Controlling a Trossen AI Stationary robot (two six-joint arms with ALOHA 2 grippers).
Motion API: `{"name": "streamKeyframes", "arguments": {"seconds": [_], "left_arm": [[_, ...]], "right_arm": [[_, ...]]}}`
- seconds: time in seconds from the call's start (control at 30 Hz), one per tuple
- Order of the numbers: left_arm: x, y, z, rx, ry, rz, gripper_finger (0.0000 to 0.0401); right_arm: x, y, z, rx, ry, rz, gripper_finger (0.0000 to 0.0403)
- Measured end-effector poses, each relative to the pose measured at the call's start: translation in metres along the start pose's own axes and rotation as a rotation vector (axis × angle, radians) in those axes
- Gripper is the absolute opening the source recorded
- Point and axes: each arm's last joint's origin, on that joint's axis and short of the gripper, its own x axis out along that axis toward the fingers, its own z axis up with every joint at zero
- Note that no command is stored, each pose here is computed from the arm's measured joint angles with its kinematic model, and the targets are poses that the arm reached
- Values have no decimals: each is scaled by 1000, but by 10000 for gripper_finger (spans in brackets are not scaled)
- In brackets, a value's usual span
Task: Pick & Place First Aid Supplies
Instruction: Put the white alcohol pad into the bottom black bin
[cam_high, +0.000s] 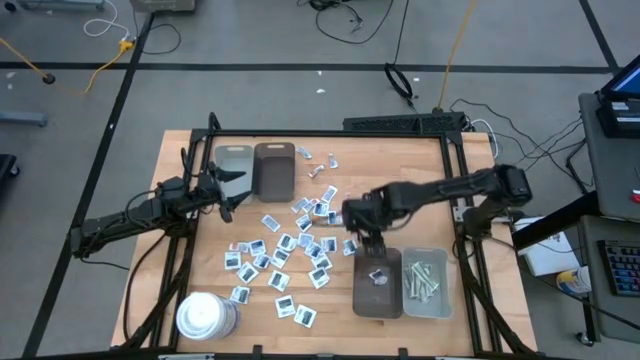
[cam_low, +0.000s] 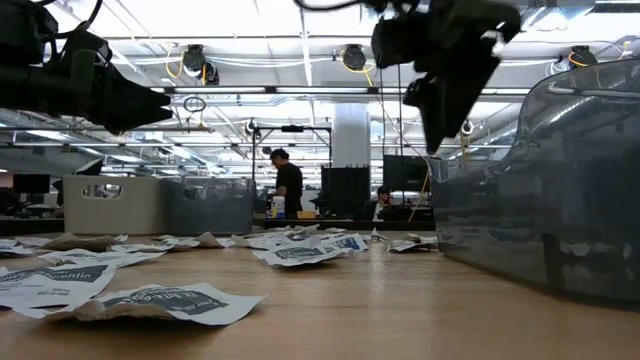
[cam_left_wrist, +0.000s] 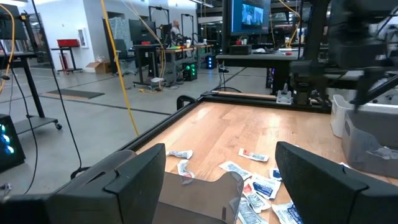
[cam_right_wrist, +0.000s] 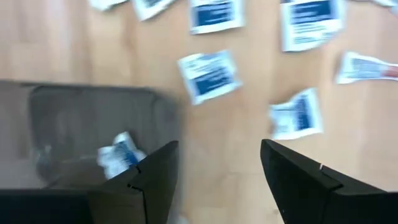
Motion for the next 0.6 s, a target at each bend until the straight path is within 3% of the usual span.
{"name": "streamKeyframes", "arguments": {"seconds": [0.33,0.6], "left_arm": [[0,0,0,0,0,0,306],[0,0,0,0,0,0,306]], "right_arm": [[-6,-61,2,104,-17,-42,217],[5,-74,2,145,-43,-52,215]]}}
